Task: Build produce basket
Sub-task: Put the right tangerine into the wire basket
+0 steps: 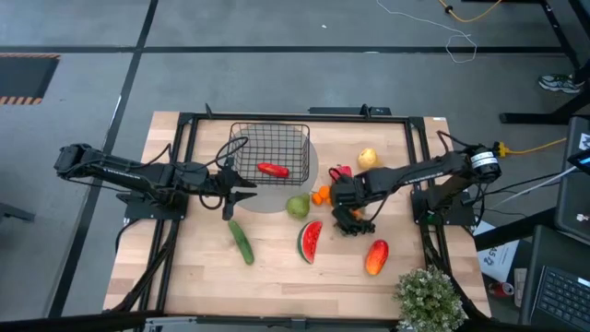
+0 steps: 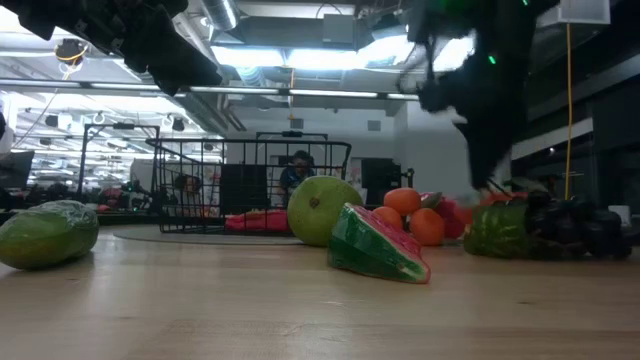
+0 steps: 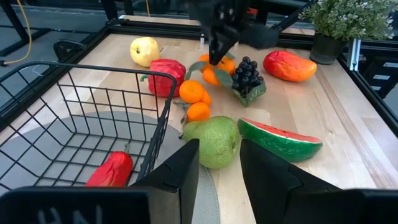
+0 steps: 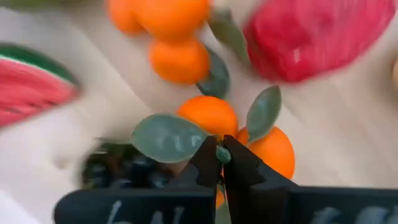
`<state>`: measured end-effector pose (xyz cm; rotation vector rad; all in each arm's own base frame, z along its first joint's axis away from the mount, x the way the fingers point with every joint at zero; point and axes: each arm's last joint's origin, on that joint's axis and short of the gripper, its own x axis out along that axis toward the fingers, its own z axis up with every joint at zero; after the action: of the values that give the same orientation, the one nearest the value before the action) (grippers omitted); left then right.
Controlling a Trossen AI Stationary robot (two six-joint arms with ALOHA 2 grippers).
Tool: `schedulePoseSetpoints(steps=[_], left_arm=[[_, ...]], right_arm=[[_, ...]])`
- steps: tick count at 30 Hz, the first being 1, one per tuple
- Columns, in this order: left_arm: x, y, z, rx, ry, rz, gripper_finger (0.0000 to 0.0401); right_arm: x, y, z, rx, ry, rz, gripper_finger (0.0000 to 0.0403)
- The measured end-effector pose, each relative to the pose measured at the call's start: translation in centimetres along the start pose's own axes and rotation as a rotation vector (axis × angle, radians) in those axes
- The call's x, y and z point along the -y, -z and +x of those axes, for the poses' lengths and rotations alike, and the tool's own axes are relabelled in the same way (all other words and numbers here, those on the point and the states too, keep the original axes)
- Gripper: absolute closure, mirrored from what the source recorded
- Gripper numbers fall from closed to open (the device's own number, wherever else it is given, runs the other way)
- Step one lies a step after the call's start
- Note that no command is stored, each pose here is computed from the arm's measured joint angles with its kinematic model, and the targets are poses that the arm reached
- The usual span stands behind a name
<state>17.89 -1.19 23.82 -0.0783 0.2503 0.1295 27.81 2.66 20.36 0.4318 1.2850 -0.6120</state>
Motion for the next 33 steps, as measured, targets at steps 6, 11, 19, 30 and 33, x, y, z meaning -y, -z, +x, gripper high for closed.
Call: schedulePoseSetpoints(steps=[6,11,19,30,33], left_arm=[[0.0,0.0,0.0,0.000,0.000,0.000,0.0287],[0.0,0.0,0.0,0.000,0.000,0.000,0.0287],[0.0,0.0,0.0,0.000,0.000,0.000,0.0287],[0.0,0.0,0.0,0.001,0.000,-0.001,0.0286],[0.0,0.0,0.0,0.001,0.000,-0.001,0.0286]], right_arm=[[-1.8,-3.2,-4.9,0.162,-0.120,-0.181,0.0399],[-3.4,-5.7,-9.8,0.407,-0.217,-0.346,0.0401],[-5.3,-8.6,-14.4,0.869,-0.321,-0.562,0.0400],[-4.5,-13.6,-12.5,1.059,-0.258,-0.491,0.0399],[-3.8,-14.9,-10.7,1.017,-0.232,-0.446,0.0398]])
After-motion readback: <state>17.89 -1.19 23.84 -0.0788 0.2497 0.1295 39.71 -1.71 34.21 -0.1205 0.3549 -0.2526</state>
